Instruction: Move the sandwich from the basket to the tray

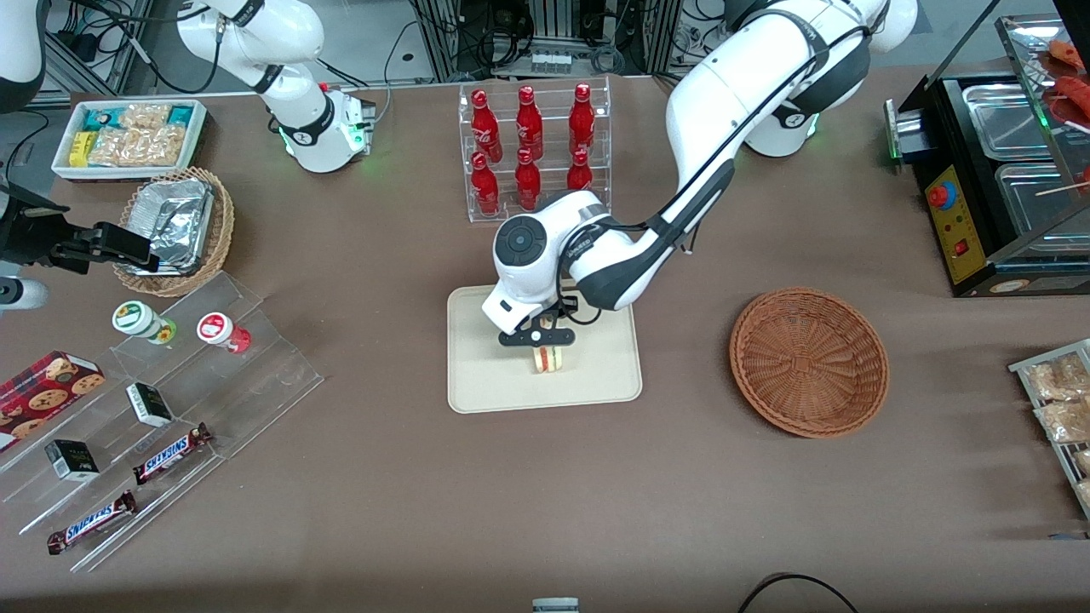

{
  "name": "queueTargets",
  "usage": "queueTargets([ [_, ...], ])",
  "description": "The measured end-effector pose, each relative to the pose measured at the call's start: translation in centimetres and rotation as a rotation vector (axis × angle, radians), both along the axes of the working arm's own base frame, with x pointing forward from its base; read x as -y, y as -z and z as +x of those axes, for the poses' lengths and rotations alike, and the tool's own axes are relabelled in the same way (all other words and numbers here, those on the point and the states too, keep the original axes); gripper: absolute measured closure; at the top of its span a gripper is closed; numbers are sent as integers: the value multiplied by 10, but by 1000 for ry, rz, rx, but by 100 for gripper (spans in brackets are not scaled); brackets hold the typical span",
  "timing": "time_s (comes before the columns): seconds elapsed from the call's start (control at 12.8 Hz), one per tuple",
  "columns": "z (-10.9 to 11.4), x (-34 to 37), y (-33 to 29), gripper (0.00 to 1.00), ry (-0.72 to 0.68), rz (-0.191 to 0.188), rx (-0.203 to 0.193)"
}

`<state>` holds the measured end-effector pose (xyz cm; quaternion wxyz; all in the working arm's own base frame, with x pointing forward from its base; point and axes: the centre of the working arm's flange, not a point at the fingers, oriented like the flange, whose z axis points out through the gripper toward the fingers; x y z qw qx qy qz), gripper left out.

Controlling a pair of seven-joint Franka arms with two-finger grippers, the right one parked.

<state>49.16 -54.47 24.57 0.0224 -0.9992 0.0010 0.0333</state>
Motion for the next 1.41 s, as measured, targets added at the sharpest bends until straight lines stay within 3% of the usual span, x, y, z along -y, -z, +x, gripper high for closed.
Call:
queueTargets([
  [0.31,2,0,9,80,16,11,21],
  [0.39,2,0,9,74,17,10,22],
  [0.71,12,-1,-9,31,3,-6,44],
  [0.94,28,-13,-58,0,-54,-5,77],
  [1.1,48,-42,-129,0,-150,-16,108],
  [1.41,68,-164,-280,0,-306,45,109],
])
